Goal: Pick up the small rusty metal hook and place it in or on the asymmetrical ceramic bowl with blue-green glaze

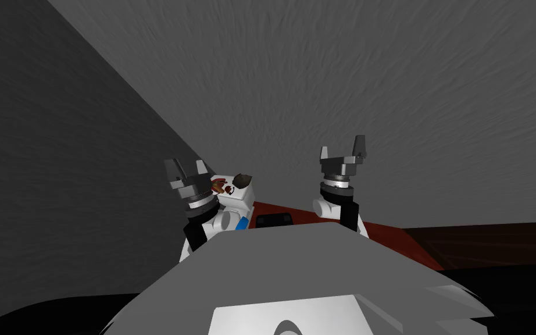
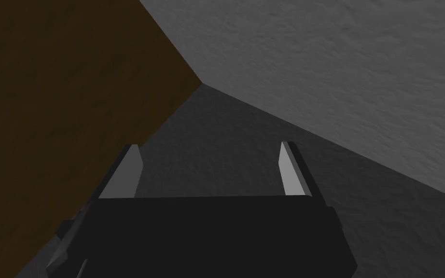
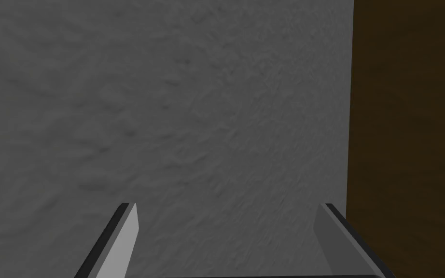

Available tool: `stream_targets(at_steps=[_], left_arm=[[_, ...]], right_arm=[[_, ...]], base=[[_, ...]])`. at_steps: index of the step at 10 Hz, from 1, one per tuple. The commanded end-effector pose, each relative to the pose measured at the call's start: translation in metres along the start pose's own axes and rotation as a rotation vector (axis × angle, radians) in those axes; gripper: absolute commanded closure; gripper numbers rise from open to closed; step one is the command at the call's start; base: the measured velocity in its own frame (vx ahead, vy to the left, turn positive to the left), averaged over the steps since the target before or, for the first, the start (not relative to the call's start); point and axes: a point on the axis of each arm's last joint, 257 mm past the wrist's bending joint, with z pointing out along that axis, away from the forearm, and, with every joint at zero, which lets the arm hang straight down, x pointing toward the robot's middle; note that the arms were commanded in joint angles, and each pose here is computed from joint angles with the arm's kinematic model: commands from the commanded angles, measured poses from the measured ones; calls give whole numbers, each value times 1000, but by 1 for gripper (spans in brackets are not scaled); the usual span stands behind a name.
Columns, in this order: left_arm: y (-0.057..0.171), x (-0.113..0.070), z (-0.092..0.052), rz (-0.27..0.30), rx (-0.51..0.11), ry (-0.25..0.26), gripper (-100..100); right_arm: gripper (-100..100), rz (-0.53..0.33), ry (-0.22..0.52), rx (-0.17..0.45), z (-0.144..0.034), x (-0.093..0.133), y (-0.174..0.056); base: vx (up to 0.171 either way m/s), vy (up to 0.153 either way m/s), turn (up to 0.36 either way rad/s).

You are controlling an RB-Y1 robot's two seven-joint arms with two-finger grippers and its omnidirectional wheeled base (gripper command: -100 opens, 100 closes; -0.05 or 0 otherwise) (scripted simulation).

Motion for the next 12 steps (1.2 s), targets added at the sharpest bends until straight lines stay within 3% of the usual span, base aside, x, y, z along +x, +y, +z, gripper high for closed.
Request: stream_targets(at_steps=[1,6,12], left_arm=[[7,7,-3,18,-15,40,-100],[42,27,-24,99,-97,165,-100],[104,48,-74,247,-242,364,-100]], right_arm=[[0,0,0,0,0,0,0],[0,0,0,0,0,0,0],[0,0,0,0,0,0,0]], base=[[-4,6,20],[-9,13,35],[-9,18,45]])
